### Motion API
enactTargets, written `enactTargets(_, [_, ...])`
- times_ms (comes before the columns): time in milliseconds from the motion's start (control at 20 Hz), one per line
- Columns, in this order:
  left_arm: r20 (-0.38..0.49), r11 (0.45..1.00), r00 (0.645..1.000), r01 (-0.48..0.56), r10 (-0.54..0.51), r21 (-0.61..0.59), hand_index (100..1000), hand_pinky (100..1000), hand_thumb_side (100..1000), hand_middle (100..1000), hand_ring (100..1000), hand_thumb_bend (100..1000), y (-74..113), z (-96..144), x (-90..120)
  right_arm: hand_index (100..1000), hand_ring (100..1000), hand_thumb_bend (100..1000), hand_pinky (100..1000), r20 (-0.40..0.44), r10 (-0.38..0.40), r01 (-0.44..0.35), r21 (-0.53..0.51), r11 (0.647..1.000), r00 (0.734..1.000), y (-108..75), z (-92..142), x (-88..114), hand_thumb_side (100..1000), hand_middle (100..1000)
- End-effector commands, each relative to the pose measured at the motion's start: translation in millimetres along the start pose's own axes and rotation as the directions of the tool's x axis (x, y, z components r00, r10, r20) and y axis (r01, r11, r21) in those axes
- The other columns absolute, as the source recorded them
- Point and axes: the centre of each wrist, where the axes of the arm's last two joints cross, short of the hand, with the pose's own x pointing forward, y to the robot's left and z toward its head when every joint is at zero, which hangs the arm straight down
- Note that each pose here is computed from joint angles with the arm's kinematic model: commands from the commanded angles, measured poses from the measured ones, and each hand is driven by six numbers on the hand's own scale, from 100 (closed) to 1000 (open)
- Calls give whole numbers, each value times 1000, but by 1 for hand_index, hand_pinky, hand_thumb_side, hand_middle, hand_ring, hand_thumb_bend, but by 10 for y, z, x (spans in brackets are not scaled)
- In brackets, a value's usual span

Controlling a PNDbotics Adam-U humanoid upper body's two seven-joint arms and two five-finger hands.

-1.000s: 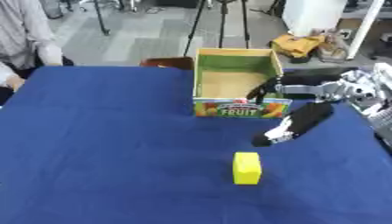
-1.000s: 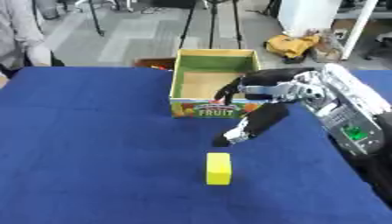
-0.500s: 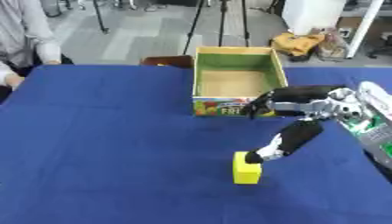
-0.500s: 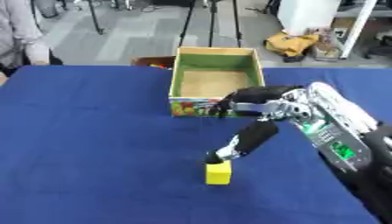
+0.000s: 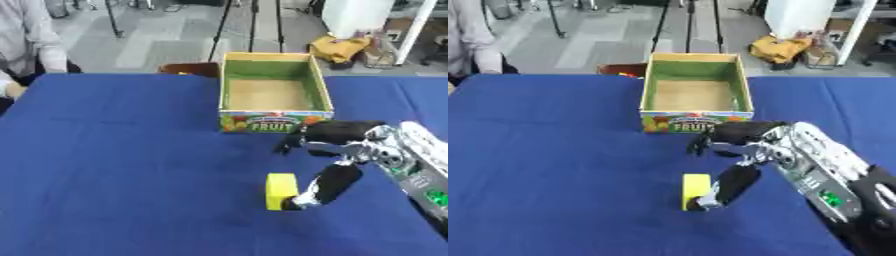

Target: Pick up objects on the table and place them in the box.

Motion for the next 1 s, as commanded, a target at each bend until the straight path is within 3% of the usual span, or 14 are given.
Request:
enactTargets(50, [31,1000,1000,-3,3,-11,943,571,998,865,778,100,-16,-79,46,930,957,519,923,-19,20,-20,-13,1000,1000,-4,-2,-31,604,778])
enactTargets(150, [31,1000,1000,-4,4,-10,943,571,998,866,778,100,-19,-80,45,928,957,516,919,-22,17,-18,-17,1000,1000,27,-24,-31,570,779])
enactTargets(350, [31,1000,1000,-5,5,-11,943,570,998,866,778,100,-23,-80,44,913,954,466,908,-52,25,-26,-24,999,998,108,-79,-60,620,774])
enactTargets(750, [30,1000,1000,-7,8,-11,943,568,999,867,779,100,-31,-78,41,880,943,395,892,-90,50,-56,-68,996,995,225,-205,-97,630,737])
enactTargets(1000, [31,1000,999,-8,9,-11,942,566,999,867,779,100,-36,-78,40,874,942,396,894,-92,46,-52,-62,997,995,290,-262,-117,624,722])
